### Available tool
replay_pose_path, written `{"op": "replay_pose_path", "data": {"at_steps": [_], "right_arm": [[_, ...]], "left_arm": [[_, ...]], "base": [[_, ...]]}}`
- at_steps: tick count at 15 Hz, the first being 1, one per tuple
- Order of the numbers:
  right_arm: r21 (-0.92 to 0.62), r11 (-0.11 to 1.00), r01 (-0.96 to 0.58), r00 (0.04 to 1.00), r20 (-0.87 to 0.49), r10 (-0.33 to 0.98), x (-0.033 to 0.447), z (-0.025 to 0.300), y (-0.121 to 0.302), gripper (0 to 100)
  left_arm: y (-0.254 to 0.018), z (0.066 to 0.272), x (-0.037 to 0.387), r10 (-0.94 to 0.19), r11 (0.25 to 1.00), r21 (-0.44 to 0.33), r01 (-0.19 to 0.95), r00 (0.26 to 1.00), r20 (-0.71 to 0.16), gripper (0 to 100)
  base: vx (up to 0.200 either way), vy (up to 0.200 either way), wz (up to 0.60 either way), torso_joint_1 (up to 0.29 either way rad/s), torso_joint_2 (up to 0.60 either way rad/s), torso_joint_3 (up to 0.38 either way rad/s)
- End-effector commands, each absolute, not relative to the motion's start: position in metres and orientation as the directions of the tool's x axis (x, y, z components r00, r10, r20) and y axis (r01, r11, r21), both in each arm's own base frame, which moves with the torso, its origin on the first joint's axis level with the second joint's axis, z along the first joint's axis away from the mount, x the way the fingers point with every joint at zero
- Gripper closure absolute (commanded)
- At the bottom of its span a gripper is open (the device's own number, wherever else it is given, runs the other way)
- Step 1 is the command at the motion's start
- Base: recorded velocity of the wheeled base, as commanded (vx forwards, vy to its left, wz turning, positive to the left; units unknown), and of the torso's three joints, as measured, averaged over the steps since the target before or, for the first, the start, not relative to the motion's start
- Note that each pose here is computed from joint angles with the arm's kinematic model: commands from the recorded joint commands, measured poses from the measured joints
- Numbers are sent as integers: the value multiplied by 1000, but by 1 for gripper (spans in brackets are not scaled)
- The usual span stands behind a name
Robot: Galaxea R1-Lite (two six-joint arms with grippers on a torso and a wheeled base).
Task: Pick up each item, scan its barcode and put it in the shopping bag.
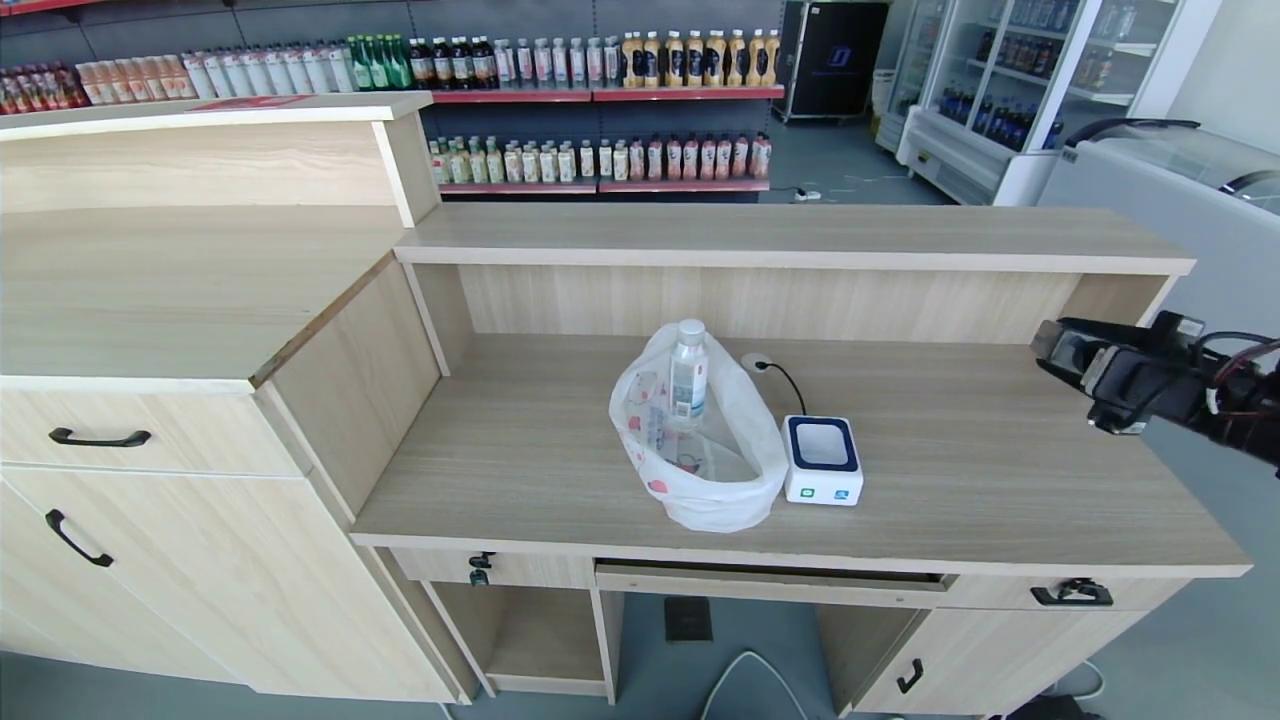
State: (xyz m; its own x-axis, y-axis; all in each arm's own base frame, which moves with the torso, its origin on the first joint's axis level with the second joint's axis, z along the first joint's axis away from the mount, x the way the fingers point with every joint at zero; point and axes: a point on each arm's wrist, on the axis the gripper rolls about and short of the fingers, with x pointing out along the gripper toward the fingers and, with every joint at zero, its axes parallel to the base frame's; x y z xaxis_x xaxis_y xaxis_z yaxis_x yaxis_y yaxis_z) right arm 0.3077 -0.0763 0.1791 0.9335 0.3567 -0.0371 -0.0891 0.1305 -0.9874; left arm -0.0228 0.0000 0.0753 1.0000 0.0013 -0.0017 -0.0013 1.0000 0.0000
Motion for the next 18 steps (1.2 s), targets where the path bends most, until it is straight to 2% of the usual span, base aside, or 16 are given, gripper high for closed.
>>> {"op": "replay_pose_path", "data": {"at_steps": [1,2,3,4,6,7,8,9,11,14,18], "right_arm": [[-965,-147,215,801,88,592,245,213,-36,100],[-840,-295,456,676,111,728,246,216,-4,100],[-763,-333,554,629,122,768,246,217,8,100],[-649,-331,685,527,127,840,242,216,29,100],[-533,-226,815,345,135,929,231,220,73,100],[-506,-187,842,292,135,947,226,221,86,100],[-467,-73,881,148,125,981,206,216,117,100],[-454,10,891,49,118,992,194,213,138,100],[-433,42,901,11,119,993,187,213,145,100],[-433,134,892,-111,77,991,161,209,165,100],[-513,102,852,-93,42,995,157,210,157,100]], "left_arm": [[0,75,-23,2,1000,0,-2,1000,-3,0],[0,75,-23,3,1000,0,-3,1000,-3,0],[0,75,-23,2,1000,0,-2,1000,-3,0],[0,75,-23,2,1000,0,-2,1000,-3,0],[0,75,-23,2,1000,0,-2,1000,-3,0],[0,75,-23,2,1000,0,-2,1000,-3,0],[0,75,-23,2,1000,0,-2,1000,-3,0],[0,75,-23,2,1000,0,-2,1000,-3,0],[0,75,-23,2,1000,0,-2,1000,-3,0],[0,75,-23,2,1000,0,-2,1000,-3,0],[0,75,-23,2,1000,0,-2,1000,-3,0]], "base": [[0,0,0,0,0,0],[0,0,0,0,0,0],[0,0,0,0,0,0],[0,0,0,0,0,0],[0,0,0,0,0,0],[0,0,0,0,0,0],[0,0,0,0,0,0],[0,0,0,0,0,0],[0,0,0,0,0,0],[0,0,0,0,0,0],[0,0,0,0,0,0]]}}
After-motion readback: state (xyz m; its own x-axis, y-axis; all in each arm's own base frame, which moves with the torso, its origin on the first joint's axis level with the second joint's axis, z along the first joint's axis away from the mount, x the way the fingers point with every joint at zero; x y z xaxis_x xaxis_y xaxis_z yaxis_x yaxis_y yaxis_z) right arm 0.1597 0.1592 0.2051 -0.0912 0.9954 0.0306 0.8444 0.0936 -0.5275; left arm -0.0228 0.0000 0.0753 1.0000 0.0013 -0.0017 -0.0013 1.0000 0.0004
